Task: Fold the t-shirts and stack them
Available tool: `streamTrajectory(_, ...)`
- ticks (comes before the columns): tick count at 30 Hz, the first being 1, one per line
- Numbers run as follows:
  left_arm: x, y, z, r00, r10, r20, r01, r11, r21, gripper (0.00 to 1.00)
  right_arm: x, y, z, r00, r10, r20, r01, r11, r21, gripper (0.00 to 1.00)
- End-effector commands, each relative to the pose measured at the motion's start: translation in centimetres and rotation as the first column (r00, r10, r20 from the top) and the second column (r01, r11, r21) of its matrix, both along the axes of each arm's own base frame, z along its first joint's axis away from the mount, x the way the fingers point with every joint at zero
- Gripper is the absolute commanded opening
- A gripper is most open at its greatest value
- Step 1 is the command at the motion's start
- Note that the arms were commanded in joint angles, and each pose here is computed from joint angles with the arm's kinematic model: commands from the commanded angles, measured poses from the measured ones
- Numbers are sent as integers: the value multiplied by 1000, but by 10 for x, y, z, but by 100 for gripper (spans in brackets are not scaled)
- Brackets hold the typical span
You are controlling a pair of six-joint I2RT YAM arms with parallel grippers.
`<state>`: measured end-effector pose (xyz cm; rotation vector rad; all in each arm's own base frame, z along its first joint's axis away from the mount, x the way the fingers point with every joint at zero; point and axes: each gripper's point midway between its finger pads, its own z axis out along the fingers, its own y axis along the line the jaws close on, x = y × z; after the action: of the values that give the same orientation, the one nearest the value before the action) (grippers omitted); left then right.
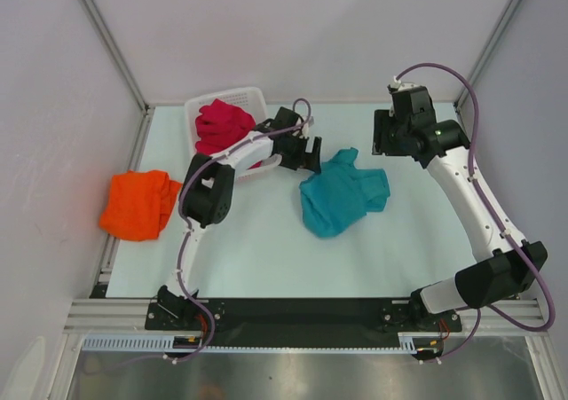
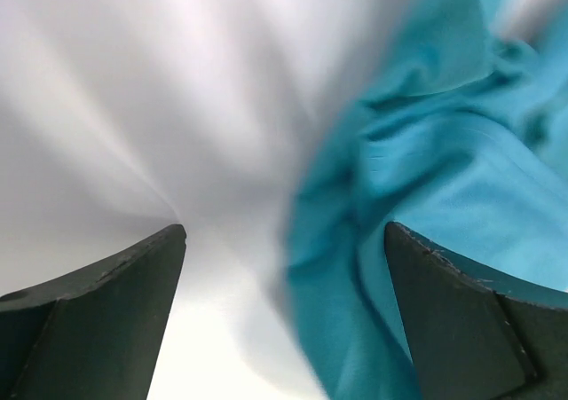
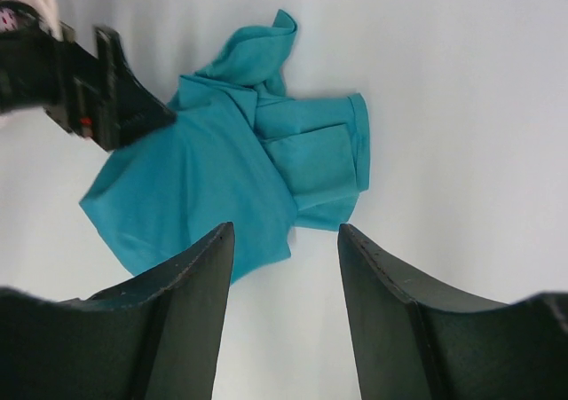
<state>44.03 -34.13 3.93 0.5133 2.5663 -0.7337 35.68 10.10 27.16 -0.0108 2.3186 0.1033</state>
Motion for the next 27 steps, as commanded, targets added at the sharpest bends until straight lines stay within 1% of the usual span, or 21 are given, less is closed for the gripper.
streamTrajectory(1, 45, 56, 2, 981, 194, 2, -194, 981, 26, 100, -1, -2, 6, 1000, 16, 26, -16, 1000, -1, 56)
streamTrajectory(6, 68, 116, 0, 946, 325, -7, -324, 945, 52, 100, 2, 5, -2, 999, 36, 6, -36, 999, 17, 55)
streamTrajectory(7, 76, 135, 0, 932, 363, -5, -362, 930, 58, 100, 2, 6, -3, 999, 37, 2, -37, 999, 19, 55)
streamTrajectory(13, 90, 199, 10, 877, 481, -6, -479, 875, 64, 100, 3, 9, -7, 999, 49, -5, -49, 998, 27, 55)
streamTrajectory(19, 94, 242, 3, 829, 559, -25, -555, 827, 92, 100, 0, 17, -9, 998, 67, -15, -66, 997, 40, 55)
streamTrajectory(22, 89, 260, -2, 797, 601, -54, -594, 797, 110, 100, -1, 17, -6, 998, 68, -12, -68, 997, 41, 55)
streamTrajectory(25, 82, 273, -5, 768, 637, -58, -627, 768, 134, 100, -2, 17, -5, 998, 66, -15, -66, 997, 40, 55)
streamTrajectory(27, 76, 273, -5, 764, 641, -77, -629, 766, 133, 100, -1, 19, -3, 997, 73, -13, -72, 996, 44, 54)
